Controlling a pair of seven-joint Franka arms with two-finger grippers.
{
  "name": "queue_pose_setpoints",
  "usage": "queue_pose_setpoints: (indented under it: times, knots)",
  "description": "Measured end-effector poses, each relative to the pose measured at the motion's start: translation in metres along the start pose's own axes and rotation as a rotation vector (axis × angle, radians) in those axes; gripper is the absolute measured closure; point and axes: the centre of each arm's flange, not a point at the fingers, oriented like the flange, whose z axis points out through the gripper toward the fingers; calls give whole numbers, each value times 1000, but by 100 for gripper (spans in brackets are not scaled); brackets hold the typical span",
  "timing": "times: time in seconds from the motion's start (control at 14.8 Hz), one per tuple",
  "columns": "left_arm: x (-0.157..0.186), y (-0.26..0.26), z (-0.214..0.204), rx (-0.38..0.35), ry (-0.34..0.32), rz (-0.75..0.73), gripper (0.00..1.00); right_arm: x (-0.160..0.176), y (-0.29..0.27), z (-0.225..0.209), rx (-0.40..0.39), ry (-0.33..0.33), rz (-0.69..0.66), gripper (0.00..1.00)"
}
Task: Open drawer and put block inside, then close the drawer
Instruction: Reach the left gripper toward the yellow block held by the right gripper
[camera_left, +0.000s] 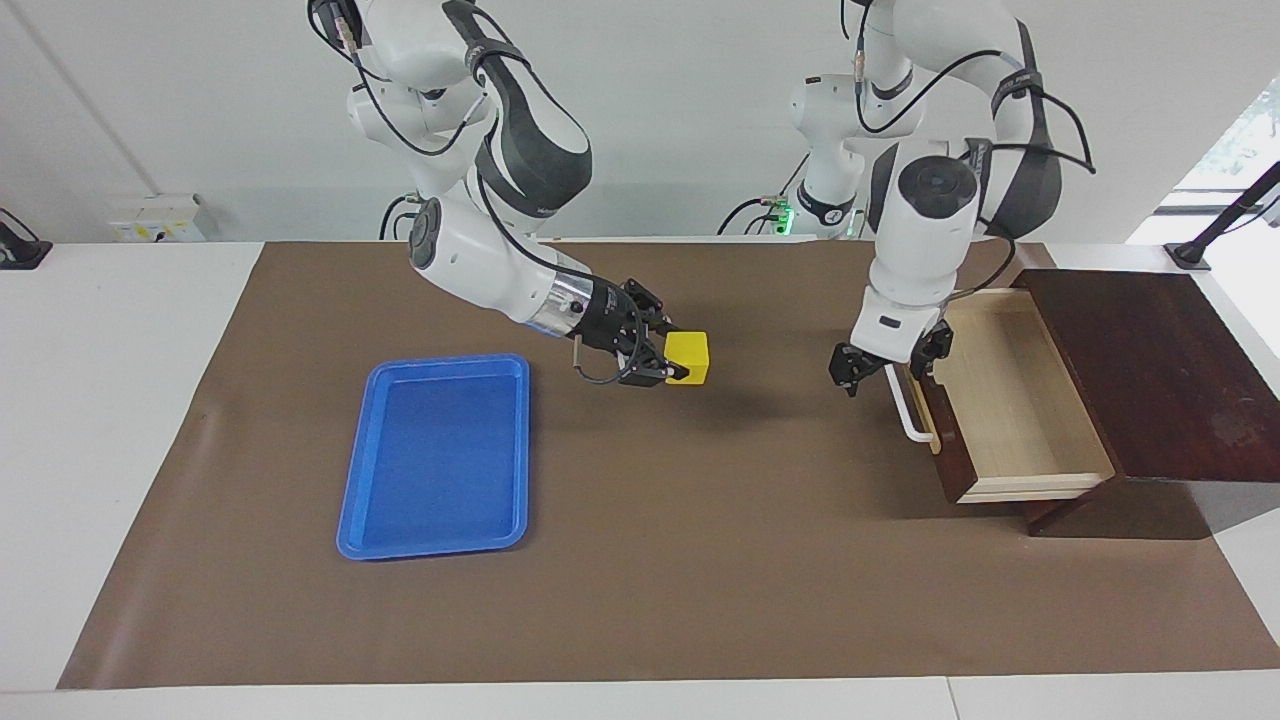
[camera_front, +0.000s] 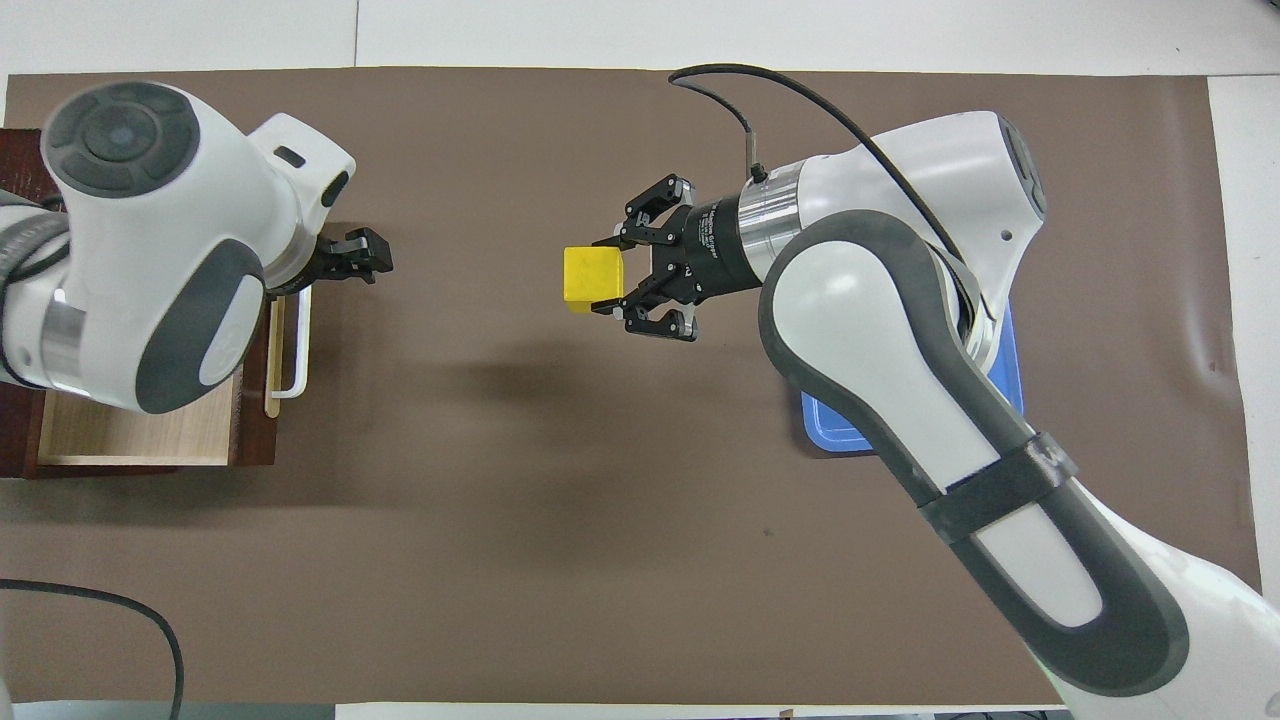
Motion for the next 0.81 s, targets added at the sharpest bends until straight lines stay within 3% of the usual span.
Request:
queue_pose_setpoints:
  times: [0.13, 0.47, 0.81]
  knots:
    - [-8, 16, -16, -23, -6, -210, 0, 0, 0, 0, 0, 0, 0, 45]
    - [-37, 69, -15, -70, -95, -812, 0, 0, 0, 0, 0, 0, 0, 45]
    - [-75, 144, -23, -136, -176, -1159, 0, -4, 4, 5, -9, -1, -7, 45]
